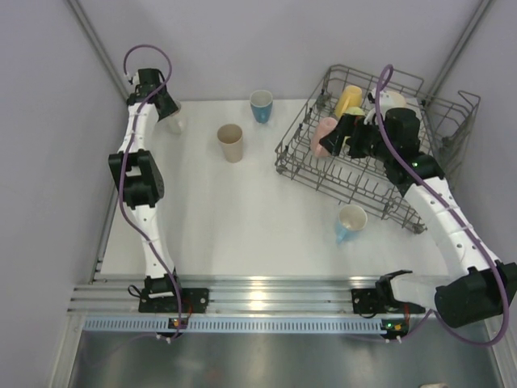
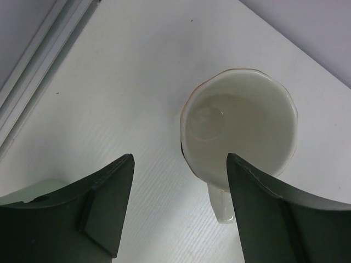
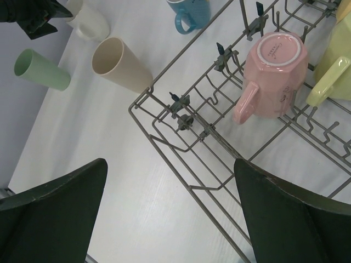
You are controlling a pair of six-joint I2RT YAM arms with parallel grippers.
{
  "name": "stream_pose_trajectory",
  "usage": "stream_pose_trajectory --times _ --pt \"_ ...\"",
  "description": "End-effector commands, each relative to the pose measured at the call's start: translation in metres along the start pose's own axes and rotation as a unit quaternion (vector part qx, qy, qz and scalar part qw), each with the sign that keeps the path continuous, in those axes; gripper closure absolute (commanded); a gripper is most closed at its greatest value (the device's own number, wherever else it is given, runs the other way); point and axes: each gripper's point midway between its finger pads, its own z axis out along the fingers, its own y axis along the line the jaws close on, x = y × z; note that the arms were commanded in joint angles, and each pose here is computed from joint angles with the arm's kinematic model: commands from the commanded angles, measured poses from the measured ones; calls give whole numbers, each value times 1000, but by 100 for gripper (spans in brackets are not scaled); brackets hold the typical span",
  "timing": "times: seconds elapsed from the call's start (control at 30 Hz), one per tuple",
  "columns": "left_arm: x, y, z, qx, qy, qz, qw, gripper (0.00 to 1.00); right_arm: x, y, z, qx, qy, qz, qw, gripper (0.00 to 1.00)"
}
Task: Load the cups into the dish rack
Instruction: Grab a cup with the left arm
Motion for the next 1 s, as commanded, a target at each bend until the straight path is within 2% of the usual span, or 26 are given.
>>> stream_pose_trajectory --times 0.0,0.07,0.3,0.33,0.43,0.47,0.53,0.8,0.9,0.97 --pt "-5 -6 11 19 -4 -6 1000 27 -13 10 4 -22 -22 -18 999 1" --pt "-2 -10 14 26 1 -7 1000 28 -13 10 5 -23 -21 -18 999 1" --pt "11 -22 23 60 25 -17 998 51 -12 10 8 -24 -19 -17 999 1" --pt "11 -21 24 59 25 -18 998 60 -11 9 8 -23 -17 -16 999 1" --pt "11 -20 21 58 27 -21 998 77 -10 9 10 -23 -15 -15 1000 1" --pt "9 -21 18 60 24 -22 998 89 -10 9 10 -23 -14 -14 1000 1" --pt "3 -25 11 69 21 -25 997 100 -10 9 10 -26 -13 -13 1000 1" --pt "-56 -43 -52 134 -33 -73 988 100 -22 23 6 -48 -23 -1 999 1" --pt "-80 -60 -96 194 -49 -92 975 100 -24 33 1 -72 -28 1 997 1" --pt "-77 -72 -112 236 -32 -98 966 100 -24 35 -1 -78 -33 0 996 1"
